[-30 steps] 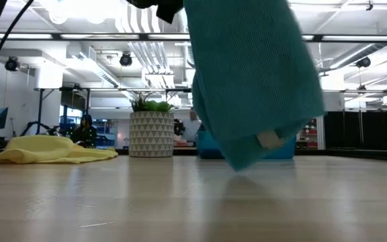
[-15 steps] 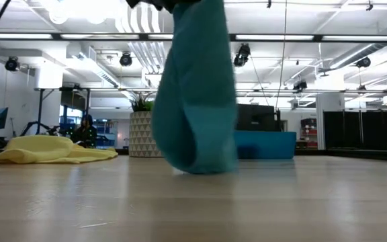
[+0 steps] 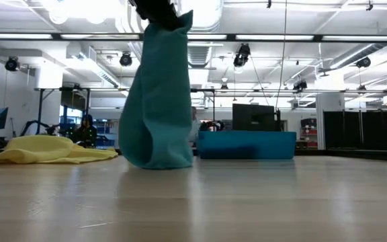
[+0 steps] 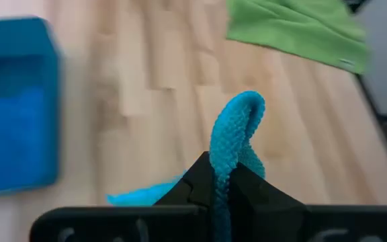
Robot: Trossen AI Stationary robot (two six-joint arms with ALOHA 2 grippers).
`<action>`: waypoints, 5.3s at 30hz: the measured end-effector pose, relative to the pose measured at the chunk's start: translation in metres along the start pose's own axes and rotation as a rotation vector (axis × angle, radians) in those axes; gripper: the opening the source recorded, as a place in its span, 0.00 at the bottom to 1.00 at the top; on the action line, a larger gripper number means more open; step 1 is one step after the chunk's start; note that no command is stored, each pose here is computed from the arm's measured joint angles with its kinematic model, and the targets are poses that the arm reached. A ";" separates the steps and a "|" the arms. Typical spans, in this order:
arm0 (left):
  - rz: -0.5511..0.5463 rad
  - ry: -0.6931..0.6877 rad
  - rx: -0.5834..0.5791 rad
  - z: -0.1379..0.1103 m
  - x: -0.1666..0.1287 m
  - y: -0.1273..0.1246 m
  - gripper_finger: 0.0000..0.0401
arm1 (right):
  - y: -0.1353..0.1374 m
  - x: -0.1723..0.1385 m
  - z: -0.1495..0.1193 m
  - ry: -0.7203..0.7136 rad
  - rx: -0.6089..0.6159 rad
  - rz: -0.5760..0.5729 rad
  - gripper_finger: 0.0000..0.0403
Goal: Fold microfiber towels
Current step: Fold the light blue microfiber towel on top of the dark blue microfiber towel into the dark blue bin
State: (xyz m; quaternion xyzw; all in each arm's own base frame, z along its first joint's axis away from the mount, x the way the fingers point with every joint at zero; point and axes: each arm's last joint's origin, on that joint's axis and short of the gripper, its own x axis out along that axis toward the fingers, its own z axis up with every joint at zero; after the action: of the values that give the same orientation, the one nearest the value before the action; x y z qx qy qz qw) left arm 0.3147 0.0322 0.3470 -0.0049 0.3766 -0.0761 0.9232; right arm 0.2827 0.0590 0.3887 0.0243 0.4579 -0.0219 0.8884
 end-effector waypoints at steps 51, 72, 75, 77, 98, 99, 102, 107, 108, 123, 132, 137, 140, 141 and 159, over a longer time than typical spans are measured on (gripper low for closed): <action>-0.028 0.301 -0.139 -0.071 0.108 0.006 0.56 | 0.053 0.119 -0.096 -0.312 0.645 0.223 0.02; -0.068 0.255 -0.279 -0.134 0.155 0.061 0.46 | 0.074 0.109 -0.059 -0.234 0.516 0.152 0.02; -0.089 0.290 -0.276 -0.138 0.157 0.060 0.40 | 0.071 0.104 -0.062 -0.223 0.503 0.133 0.02; -0.103 0.321 -0.281 -0.140 0.154 0.058 0.31 | 0.067 0.103 -0.065 -0.235 0.487 0.103 0.02; -0.227 -0.012 -0.145 -0.046 0.038 0.024 0.00 | -0.060 0.117 -0.051 -0.468 0.350 0.284 0.10; -0.250 -0.025 -0.139 -0.043 0.036 0.022 0.00 | -0.066 0.117 -0.050 -0.474 0.341 0.283 0.13; -0.315 -0.020 -0.137 -0.039 0.034 0.018 0.00 | -0.078 0.116 -0.045 -0.525 0.309 0.302 0.23; -0.447 -0.047 -0.123 -0.029 0.037 0.011 0.00 | -0.083 0.122 -0.039 -0.522 0.231 0.344 0.37; -0.457 -0.054 -0.117 -0.027 0.036 0.010 0.00 | -0.082 0.123 -0.038 -0.528 0.206 0.362 0.39; -0.640 -0.133 -0.109 -0.001 0.016 0.002 0.00 | -0.072 0.137 -0.019 -0.695 0.056 0.620 0.41; -0.633 -0.148 -0.123 0.006 -0.001 -0.001 0.00 | -0.065 0.151 -0.005 -0.584 0.024 0.845 0.38; -0.612 -0.104 -0.151 0.001 -0.007 -0.003 0.00 | -0.065 0.152 -0.008 -0.544 0.038 0.885 0.37; -0.594 -0.075 -0.171 -0.002 -0.006 -0.003 0.00 | -0.066 0.151 -0.011 -0.550 0.061 0.843 0.39; -0.587 -0.073 -0.174 -0.002 -0.006 -0.002 0.00 | -0.065 0.151 -0.010 -0.558 0.068 0.823 0.40; -0.545 -0.065 -0.216 -0.002 -0.007 -0.002 0.00 | -0.041 0.175 -0.031 -0.455 0.009 0.369 0.43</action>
State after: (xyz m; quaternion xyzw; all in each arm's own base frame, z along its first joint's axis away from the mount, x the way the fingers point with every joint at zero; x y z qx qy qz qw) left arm 0.3082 0.0316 0.3509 -0.2068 0.3375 -0.2806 0.8744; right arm 0.3570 0.0172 0.2271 0.1057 0.2346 0.1330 0.9571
